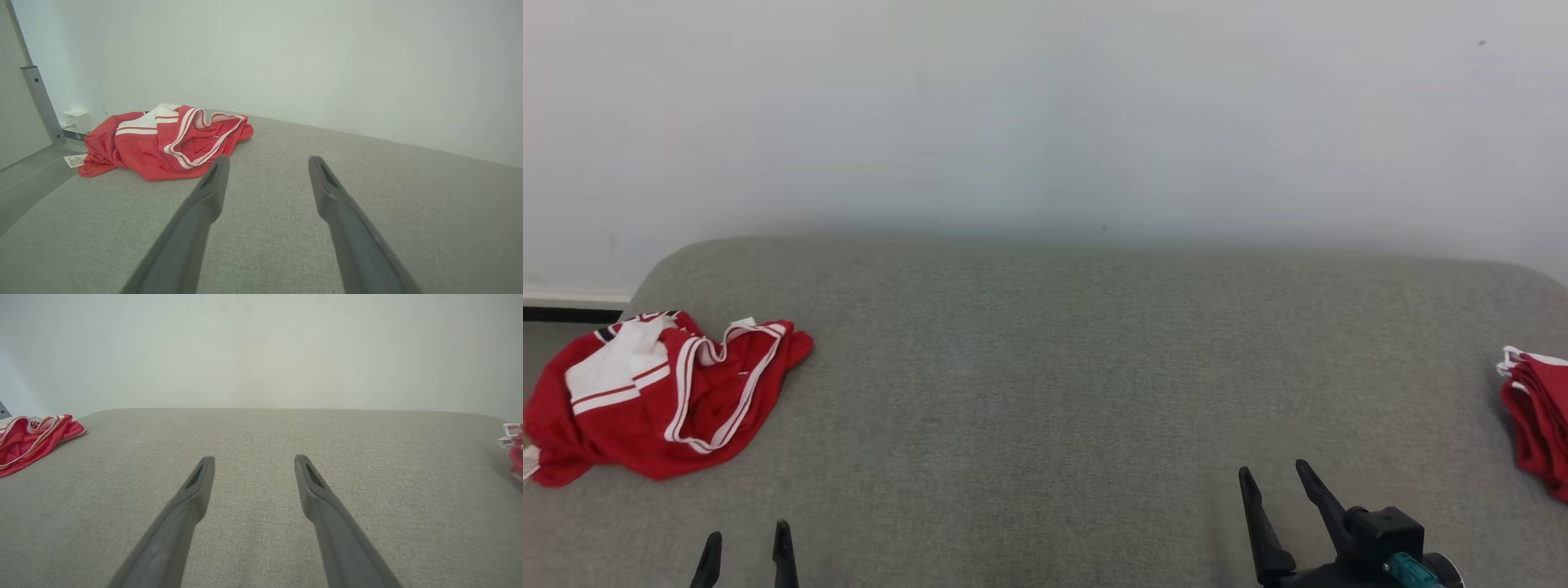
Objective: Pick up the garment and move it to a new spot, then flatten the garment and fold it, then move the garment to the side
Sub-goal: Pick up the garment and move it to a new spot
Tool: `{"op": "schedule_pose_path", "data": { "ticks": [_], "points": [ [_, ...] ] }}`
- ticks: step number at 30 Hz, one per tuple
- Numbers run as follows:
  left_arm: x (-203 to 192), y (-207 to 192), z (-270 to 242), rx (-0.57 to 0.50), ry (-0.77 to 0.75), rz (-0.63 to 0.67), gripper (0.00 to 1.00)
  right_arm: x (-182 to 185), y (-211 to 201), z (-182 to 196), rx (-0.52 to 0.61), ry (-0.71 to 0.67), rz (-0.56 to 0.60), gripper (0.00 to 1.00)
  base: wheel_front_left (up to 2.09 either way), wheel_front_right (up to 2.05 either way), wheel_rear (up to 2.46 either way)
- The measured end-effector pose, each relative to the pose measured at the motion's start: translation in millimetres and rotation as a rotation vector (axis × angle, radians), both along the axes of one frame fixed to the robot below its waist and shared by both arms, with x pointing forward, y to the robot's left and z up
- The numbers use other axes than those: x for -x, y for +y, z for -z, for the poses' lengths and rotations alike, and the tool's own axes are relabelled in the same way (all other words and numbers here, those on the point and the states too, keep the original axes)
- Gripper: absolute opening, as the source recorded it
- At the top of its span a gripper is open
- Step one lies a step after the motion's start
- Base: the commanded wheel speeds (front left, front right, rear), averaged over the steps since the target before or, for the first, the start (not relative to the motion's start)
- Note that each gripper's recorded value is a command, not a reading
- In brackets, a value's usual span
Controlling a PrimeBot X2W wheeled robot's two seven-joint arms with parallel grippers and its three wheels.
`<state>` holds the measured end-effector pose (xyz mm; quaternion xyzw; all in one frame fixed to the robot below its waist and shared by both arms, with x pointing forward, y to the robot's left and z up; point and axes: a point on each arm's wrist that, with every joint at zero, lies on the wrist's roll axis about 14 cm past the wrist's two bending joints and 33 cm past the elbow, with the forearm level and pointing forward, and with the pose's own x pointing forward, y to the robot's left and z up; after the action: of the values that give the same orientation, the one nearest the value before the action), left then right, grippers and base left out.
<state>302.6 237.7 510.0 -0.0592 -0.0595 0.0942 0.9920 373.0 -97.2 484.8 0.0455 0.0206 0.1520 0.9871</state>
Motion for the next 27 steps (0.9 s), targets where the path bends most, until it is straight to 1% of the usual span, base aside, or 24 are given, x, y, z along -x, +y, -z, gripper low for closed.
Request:
{"op": "schedule_pose_path", "data": {
  "ticks": [13,21,27],
  "points": [
    [54.3,57.8,5.4,-0.004,0.007,-0.206,1.00,-4.3,65.7,-2.6,-0.013,-0.003,-0.188,1.00,0.00,0.00,0.00],
    [88.0,80.6,10.4,0.002,0.014,-0.309,1.00,-1.7,97.1,-3.0,-0.010,-0.002,-0.280,1.00,0.00,0.00,0.00],
    [97.6,87.4,12.5,0.004,0.018,-0.341,1.00,0.3,105.7,-1.3,-0.008,0.002,-0.306,1.00,0.00,0.00,0.00]
  ]
}}
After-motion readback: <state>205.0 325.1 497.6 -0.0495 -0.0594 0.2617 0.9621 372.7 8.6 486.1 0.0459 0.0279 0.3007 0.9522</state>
